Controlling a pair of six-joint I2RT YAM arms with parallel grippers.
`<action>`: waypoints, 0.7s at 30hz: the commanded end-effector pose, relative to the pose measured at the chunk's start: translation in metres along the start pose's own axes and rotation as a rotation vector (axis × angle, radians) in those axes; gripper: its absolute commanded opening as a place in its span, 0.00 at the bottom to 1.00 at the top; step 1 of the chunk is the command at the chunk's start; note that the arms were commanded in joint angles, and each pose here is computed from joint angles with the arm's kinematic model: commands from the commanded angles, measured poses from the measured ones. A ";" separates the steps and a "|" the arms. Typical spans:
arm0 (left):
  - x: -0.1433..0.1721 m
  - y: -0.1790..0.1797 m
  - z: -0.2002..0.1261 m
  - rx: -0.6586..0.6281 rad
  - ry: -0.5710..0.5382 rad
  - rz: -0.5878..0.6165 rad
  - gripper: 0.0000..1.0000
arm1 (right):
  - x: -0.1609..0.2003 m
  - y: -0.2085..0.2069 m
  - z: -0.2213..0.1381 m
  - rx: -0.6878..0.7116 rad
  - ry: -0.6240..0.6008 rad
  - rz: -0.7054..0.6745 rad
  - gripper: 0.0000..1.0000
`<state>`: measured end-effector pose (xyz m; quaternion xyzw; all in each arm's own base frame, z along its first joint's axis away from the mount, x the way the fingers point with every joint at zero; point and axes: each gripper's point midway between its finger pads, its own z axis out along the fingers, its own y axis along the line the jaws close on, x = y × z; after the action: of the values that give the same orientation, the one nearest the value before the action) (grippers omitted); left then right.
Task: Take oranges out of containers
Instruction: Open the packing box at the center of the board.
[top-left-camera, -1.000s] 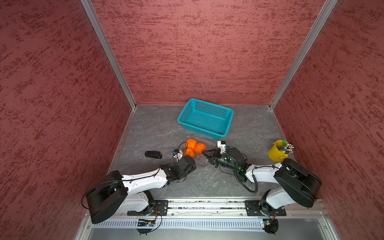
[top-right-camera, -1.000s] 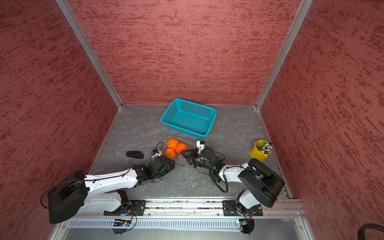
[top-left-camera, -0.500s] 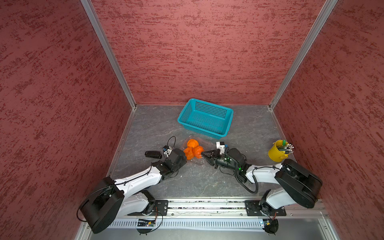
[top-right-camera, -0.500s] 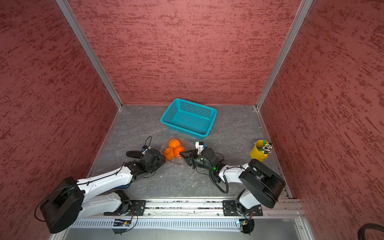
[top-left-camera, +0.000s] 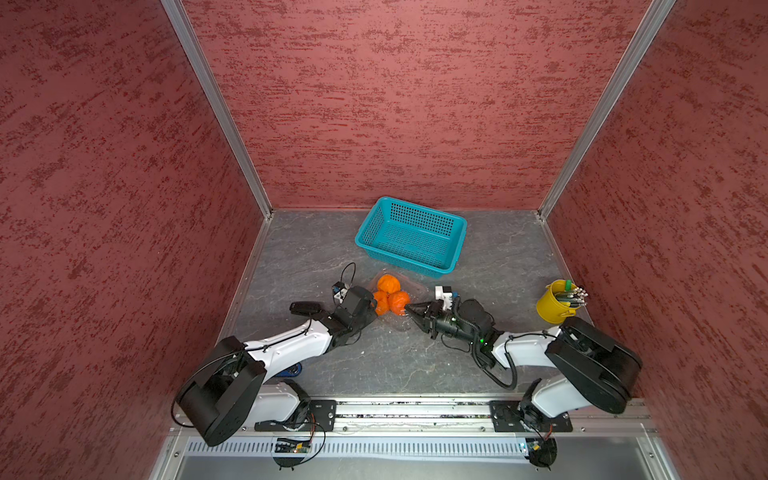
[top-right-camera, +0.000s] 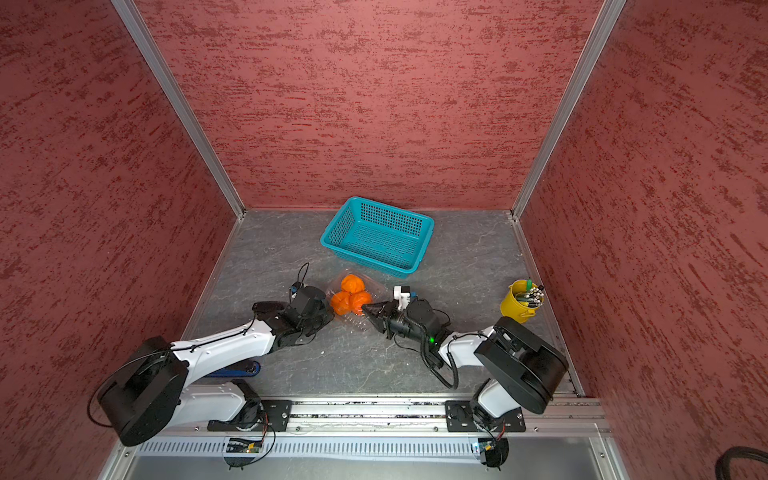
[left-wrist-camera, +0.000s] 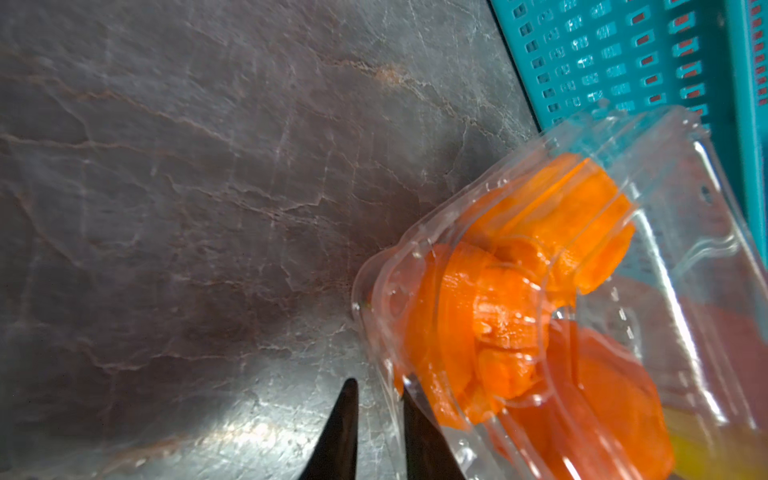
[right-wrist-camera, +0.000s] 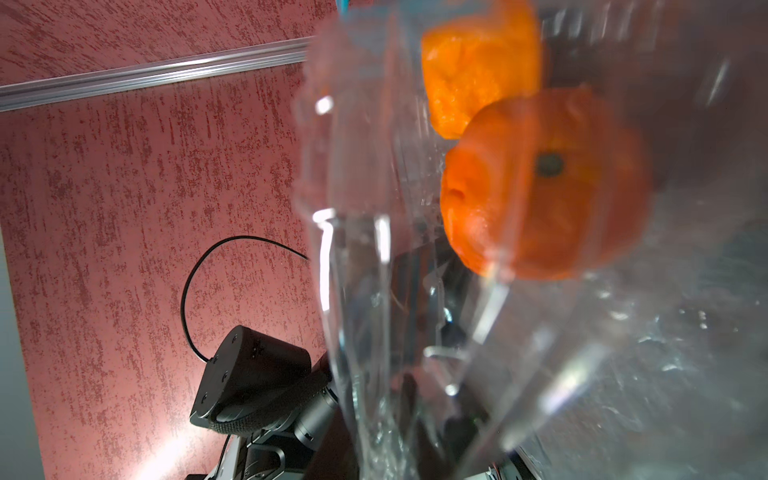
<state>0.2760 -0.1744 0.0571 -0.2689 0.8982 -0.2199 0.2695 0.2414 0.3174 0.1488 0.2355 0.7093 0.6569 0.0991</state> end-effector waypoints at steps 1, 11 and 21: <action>-0.007 0.005 0.001 -0.037 -0.014 0.001 0.09 | -0.003 0.006 -0.002 -0.045 -0.020 0.053 0.18; -0.006 0.008 -0.003 -0.064 0.007 0.009 0.00 | -0.011 0.009 -0.007 -0.077 -0.040 0.071 0.18; 0.023 0.055 -0.006 -0.182 0.066 0.029 0.00 | -0.052 0.055 -0.018 -0.215 -0.094 0.092 0.18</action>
<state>0.2645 -0.1757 0.0558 -0.2618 0.9065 -0.2170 0.2503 0.2751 0.2850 0.1596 0.2774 0.6659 0.6832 0.1131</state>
